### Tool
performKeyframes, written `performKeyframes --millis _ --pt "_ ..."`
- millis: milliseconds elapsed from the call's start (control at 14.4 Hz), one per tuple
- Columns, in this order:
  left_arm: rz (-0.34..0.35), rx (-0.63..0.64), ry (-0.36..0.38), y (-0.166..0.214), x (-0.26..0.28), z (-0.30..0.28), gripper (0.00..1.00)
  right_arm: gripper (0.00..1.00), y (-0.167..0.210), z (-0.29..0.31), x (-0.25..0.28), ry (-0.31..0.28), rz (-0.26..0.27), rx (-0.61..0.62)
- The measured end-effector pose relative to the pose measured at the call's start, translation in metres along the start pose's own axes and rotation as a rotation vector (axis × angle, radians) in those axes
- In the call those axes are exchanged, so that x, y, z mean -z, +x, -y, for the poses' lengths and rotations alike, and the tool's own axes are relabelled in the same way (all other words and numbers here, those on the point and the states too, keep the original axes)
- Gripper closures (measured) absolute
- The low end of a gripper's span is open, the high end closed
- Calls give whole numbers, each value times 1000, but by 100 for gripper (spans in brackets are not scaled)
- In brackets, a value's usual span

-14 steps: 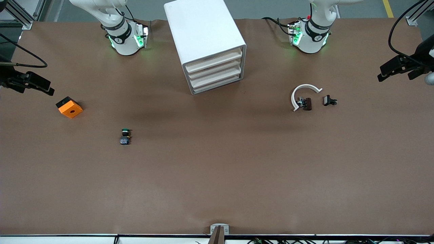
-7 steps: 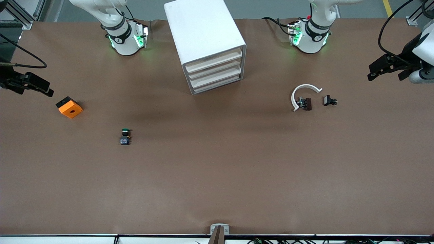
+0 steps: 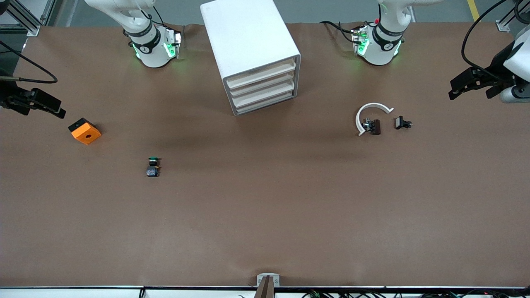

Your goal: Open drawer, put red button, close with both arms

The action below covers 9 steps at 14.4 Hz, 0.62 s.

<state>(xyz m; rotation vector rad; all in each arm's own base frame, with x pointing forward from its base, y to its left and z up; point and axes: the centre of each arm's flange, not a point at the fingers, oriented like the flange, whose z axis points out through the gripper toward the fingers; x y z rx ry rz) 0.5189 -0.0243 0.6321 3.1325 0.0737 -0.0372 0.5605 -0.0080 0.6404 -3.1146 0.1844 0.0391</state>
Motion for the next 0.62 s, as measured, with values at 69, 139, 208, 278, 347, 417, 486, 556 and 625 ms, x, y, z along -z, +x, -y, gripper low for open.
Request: performKeyframes --millis 69,139,208,278,347,417,486,556,625 --pt "2 9 0 0 -1 0 0 0 0 0 0 0 0 0" --pt "4 12 0 1 -2 0 0 0 0 0 0 0 0 0" --pt "6 11 0 1 -3 -1 0 0 0 0 0 0 0 0" --pt "9 10 1 2 -5 -2 0 0 0 0 0 0 0 1" --pt "11 6 1 3 -6 -4 0 0 0 1 0 0 -1 2" --pt "12 2 2 4 -7 -6 0 0 0 1 0 1 -4 3" --pt "14 -1 2 5 -9 -8 0 0 1 2 1 1 -9 4" --pt "16 -2 2 6 -10 -9 0 0 1 2 1 1 -12 4" --pt "19 0 2 7 -12 -9 0 0 1 3 1 2 -14 4"
